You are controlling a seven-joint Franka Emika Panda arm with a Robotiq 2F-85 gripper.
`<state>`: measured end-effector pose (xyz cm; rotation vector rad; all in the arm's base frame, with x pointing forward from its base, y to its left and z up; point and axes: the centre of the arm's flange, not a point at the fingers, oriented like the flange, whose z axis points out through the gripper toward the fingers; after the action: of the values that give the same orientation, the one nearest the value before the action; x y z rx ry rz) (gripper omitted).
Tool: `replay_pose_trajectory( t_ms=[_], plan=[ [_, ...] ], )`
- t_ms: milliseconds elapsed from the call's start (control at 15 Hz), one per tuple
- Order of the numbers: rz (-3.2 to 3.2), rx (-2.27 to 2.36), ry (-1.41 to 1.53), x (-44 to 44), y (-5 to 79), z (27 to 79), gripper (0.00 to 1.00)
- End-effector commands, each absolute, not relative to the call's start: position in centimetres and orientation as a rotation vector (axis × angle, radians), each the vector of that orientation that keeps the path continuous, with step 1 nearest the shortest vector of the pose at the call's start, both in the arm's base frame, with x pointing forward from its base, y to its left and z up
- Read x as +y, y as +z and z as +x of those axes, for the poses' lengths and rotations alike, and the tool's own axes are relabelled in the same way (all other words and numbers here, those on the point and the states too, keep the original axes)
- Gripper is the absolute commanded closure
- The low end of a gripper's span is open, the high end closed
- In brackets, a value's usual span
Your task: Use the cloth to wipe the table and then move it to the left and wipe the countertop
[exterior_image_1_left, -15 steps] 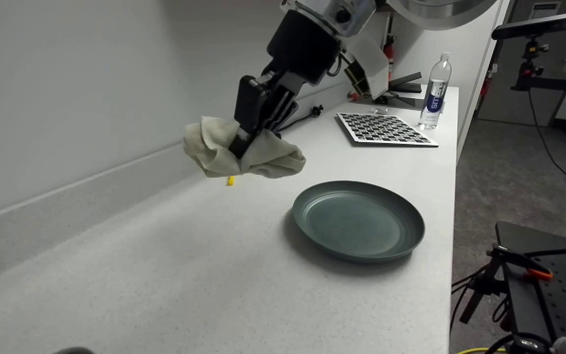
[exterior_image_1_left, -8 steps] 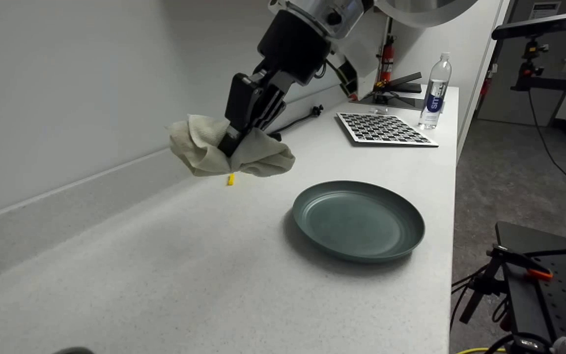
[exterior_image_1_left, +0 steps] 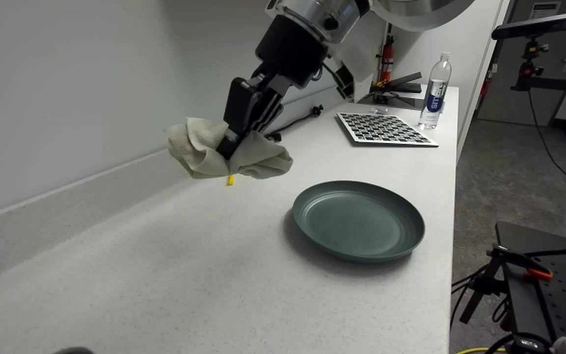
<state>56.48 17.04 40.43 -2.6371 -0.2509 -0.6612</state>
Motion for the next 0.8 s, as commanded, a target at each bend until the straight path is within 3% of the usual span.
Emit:
replay_pose_trajectory(
  t_ms=[0,600,667,733],
  plan=[
    [-2.611,-0.274,-0.655,16.62,40.82,57.26,0.97],
    [-2.614,-0.244,-0.646,16.59,40.8,57.22,0.97],
    [-2.639,-0.247,-0.66,16.84,40.32,56.58,0.86],
    [-2.639,-0.246,-0.66,16.84,40.32,56.58,0.86]
  ],
)
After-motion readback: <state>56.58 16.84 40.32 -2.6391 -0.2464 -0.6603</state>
